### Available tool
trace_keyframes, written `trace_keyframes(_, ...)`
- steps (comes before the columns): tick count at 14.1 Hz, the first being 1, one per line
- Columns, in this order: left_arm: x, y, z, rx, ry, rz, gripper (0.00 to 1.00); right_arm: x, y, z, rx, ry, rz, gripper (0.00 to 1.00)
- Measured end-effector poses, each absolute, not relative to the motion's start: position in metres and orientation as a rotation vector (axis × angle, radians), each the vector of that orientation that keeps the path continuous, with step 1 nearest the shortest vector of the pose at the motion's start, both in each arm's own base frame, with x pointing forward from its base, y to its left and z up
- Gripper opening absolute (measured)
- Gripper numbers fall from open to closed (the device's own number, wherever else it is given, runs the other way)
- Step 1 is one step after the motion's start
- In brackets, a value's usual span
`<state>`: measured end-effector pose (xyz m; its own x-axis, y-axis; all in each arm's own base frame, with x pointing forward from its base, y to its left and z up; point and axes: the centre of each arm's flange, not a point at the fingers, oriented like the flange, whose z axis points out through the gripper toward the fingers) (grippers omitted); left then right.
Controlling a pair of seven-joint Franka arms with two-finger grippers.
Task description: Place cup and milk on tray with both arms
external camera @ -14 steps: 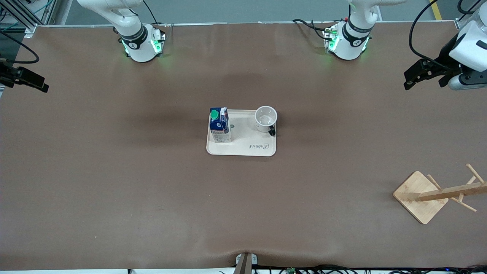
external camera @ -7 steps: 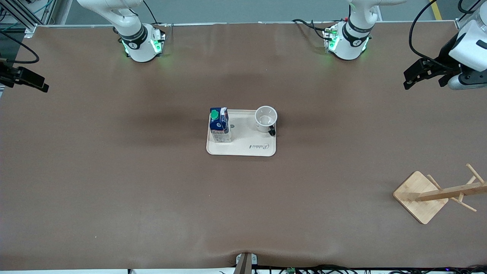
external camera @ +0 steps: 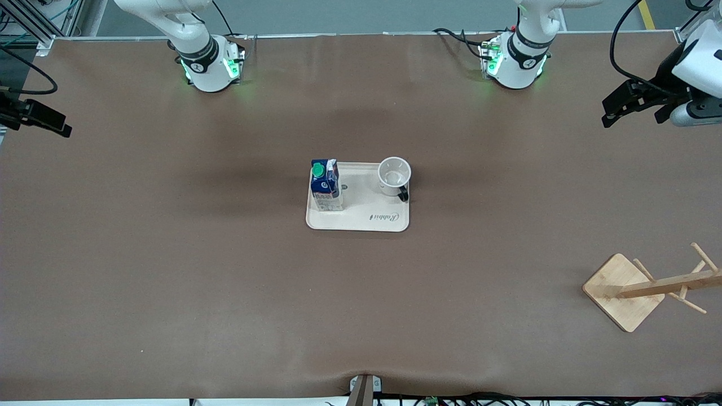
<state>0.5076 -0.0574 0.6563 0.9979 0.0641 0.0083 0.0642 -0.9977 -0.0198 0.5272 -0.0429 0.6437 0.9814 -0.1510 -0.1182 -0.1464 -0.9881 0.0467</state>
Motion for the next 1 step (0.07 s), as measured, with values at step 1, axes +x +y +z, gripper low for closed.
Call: trace_keyframes(1,0.5078,-0.0568,0.6564,-3.12,-0.102,-0.012,1.0,0.5272,-0.0429,0.6439,3.089,-0.232,-0.188,1.0)
